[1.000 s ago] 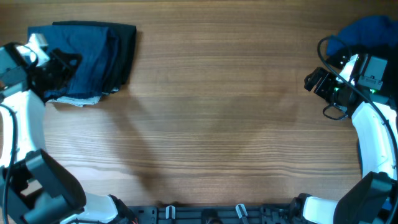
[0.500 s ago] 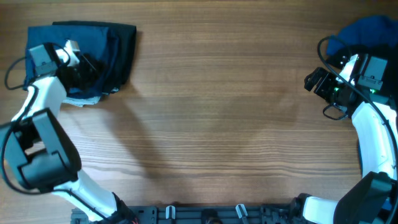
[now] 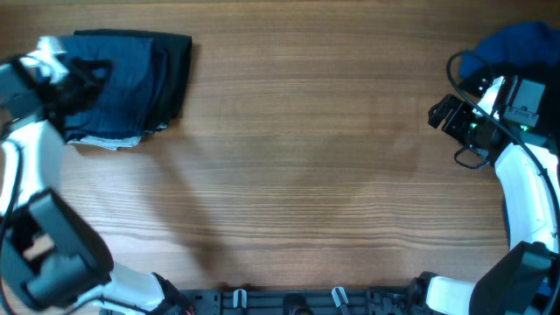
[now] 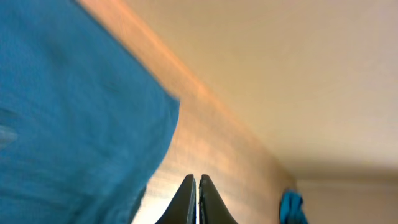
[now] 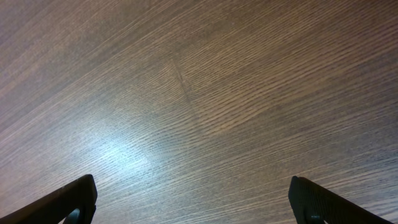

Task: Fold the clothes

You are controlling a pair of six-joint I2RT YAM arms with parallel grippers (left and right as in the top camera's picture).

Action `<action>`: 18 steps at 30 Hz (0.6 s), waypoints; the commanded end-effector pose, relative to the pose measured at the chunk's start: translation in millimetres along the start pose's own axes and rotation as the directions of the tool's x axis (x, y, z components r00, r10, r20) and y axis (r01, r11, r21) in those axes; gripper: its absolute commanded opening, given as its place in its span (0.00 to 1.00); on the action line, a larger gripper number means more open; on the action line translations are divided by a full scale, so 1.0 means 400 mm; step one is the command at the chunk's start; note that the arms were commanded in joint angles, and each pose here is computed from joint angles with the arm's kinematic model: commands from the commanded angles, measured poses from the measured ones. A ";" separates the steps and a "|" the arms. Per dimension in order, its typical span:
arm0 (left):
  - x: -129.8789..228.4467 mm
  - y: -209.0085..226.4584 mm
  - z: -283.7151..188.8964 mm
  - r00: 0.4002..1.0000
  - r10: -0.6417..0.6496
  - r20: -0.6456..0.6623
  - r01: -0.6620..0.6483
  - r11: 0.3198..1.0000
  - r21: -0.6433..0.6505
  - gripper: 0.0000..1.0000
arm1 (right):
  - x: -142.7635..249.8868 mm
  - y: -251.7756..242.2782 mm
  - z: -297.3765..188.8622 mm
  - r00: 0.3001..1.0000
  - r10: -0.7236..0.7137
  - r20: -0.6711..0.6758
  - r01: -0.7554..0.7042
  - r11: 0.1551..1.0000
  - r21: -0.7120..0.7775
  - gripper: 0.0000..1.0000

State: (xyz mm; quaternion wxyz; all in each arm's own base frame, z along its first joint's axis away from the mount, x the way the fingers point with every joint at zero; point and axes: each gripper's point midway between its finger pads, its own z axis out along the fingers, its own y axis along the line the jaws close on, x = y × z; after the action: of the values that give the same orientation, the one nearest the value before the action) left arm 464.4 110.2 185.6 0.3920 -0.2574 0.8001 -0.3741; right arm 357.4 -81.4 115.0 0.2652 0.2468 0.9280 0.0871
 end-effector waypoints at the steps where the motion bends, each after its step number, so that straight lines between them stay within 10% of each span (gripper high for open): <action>1: -0.094 0.065 -0.138 0.987 -0.078 0.140 0.088 0.994 -0.068 0.04 | -0.007 -0.006 0.002 1.000 0.005 0.006 -0.005 1.000 0.019 1.00; 18: -0.008 0.468 -0.216 0.906 -0.315 0.282 0.421 0.743 -0.521 0.04 | -0.007 -0.006 0.002 1.000 0.005 0.006 -0.005 1.000 0.019 1.00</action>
State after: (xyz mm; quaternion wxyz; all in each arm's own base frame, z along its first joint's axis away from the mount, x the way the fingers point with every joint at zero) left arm 382.3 247.4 87.0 0.2961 -0.5246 0.7727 -0.2000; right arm 357.4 -81.4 115.0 0.2652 0.2468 0.9280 0.0871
